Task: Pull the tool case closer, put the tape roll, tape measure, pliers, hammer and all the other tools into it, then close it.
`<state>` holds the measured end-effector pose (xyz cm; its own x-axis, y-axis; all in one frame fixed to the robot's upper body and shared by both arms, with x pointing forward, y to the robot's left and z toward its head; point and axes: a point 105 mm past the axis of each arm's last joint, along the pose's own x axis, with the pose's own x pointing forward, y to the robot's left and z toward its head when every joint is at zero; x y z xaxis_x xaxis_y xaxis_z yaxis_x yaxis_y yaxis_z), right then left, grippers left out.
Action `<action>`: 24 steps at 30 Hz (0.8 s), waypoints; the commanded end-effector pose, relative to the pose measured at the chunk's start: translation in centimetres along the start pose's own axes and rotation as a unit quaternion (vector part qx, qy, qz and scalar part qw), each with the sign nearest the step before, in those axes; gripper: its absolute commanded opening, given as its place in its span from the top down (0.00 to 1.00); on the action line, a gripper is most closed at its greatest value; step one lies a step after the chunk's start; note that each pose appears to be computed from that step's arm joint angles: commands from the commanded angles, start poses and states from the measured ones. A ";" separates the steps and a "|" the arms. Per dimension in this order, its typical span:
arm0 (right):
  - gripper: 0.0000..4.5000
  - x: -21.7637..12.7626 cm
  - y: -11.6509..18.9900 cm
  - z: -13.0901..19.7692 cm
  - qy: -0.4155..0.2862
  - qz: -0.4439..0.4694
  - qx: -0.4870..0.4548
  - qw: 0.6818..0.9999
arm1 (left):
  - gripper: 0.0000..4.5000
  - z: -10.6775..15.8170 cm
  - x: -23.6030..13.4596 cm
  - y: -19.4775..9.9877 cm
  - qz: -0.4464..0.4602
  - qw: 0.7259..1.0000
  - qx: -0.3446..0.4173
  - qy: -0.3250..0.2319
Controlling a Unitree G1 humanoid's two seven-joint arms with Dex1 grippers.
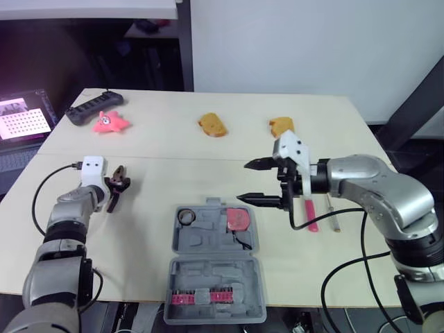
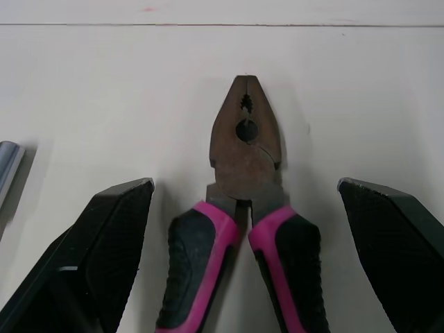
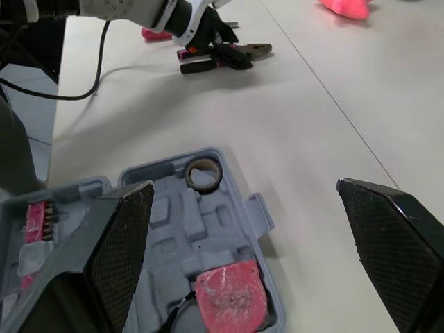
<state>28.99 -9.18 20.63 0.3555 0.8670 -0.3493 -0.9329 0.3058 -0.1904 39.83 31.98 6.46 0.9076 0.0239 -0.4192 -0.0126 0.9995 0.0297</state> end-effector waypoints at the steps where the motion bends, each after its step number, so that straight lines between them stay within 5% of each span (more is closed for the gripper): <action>1: 0.00 -1.0 -0.3 1.0 -0.007 -0.020 -0.024 0.999 | 0.06 0.4 0.2 0.0 -0.003 1.000 -0.009 -0.004; 6: 0.00 -0.9 -0.5 1.0 -0.001 -0.025 -0.025 0.999 | 0.47 0.3 0.0 0.1 -0.008 0.999 -0.032 -0.004; 16: 0.00 -0.3 -0.6 0.7 0.002 -0.006 -0.024 1.000 | 0.47 1.0 -3.8 -3.0 -0.123 0.991 0.041 -0.029; 19: 0.00 0.0 -0.4 0.7 -0.002 0.006 -0.023 1.000 | 0.47 -0.6 -6.6 -6.3 -0.226 0.965 0.132 -0.016; 24: 0.00 0.6 0.3 0.8 -0.010 0.036 -0.018 0.999 | 0.47 0.6 -9.7 -7.9 -0.296 0.933 0.201 -0.034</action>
<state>29.12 -8.67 20.04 0.3007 0.8780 -0.3724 -0.9525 0.2567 -0.1640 31.13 24.60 7.63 0.7235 -0.4976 -0.4785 0.6010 0.7950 0.0819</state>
